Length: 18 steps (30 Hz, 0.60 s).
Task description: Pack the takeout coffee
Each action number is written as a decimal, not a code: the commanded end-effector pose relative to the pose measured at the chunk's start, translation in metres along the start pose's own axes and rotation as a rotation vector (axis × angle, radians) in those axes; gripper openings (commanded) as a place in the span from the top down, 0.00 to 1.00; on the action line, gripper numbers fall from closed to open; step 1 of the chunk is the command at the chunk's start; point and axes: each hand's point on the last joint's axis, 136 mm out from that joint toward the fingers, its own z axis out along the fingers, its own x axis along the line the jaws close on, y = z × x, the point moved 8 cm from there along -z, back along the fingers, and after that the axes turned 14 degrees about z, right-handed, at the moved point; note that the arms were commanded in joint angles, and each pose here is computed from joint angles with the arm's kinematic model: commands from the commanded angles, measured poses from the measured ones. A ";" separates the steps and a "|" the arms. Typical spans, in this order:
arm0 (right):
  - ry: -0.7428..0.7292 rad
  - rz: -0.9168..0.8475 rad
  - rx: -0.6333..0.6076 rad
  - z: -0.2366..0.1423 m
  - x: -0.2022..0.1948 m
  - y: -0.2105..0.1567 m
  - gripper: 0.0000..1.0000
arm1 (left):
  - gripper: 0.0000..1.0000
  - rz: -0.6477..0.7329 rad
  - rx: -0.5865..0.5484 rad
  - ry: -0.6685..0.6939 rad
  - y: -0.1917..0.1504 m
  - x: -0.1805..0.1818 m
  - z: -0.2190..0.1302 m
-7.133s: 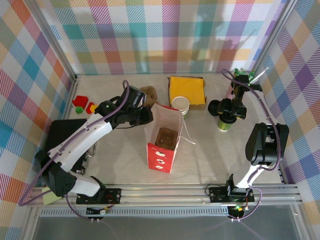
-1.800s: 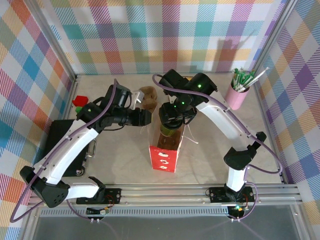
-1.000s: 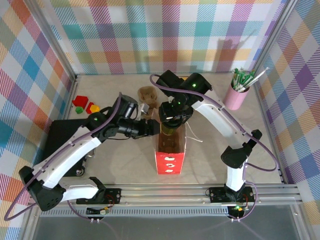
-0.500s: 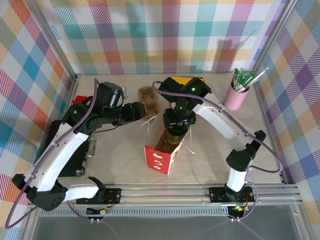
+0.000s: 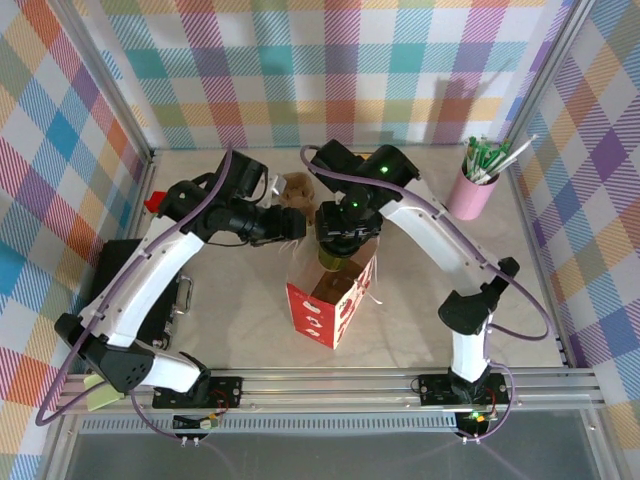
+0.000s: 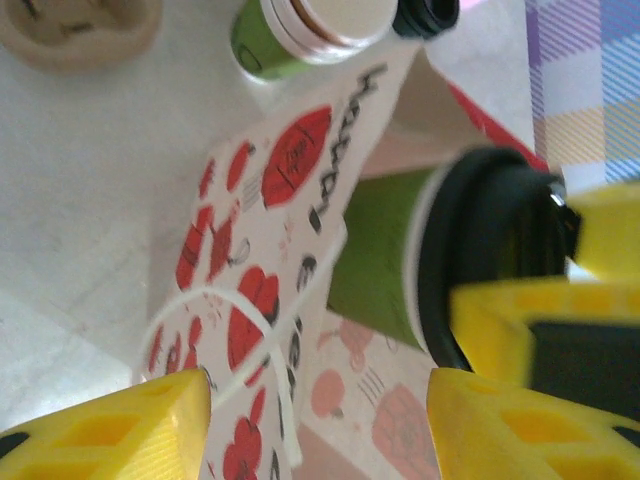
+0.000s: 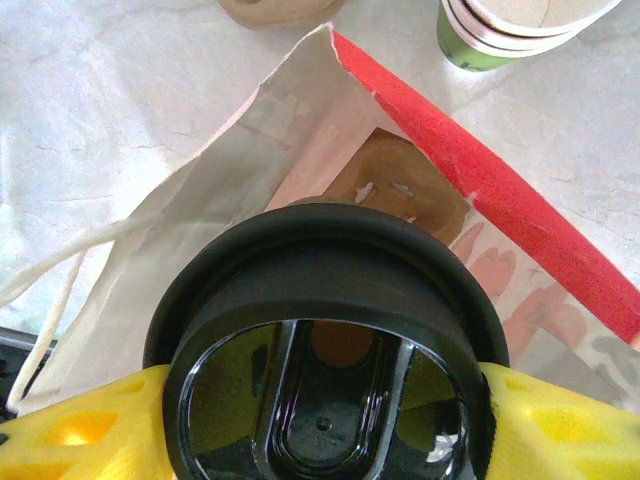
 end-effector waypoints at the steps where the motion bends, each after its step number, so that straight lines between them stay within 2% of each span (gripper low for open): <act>1: -0.120 0.026 0.097 -0.009 -0.026 -0.016 0.42 | 0.44 0.022 0.065 -0.164 -0.029 -0.009 -0.012; 7: -0.148 0.038 0.089 -0.006 -0.033 -0.012 0.42 | 0.45 0.050 0.128 -0.315 -0.051 -0.014 -0.006; 18: -0.153 0.084 0.064 -0.007 -0.041 0.003 0.42 | 0.46 0.105 0.154 -0.474 -0.051 -0.046 0.024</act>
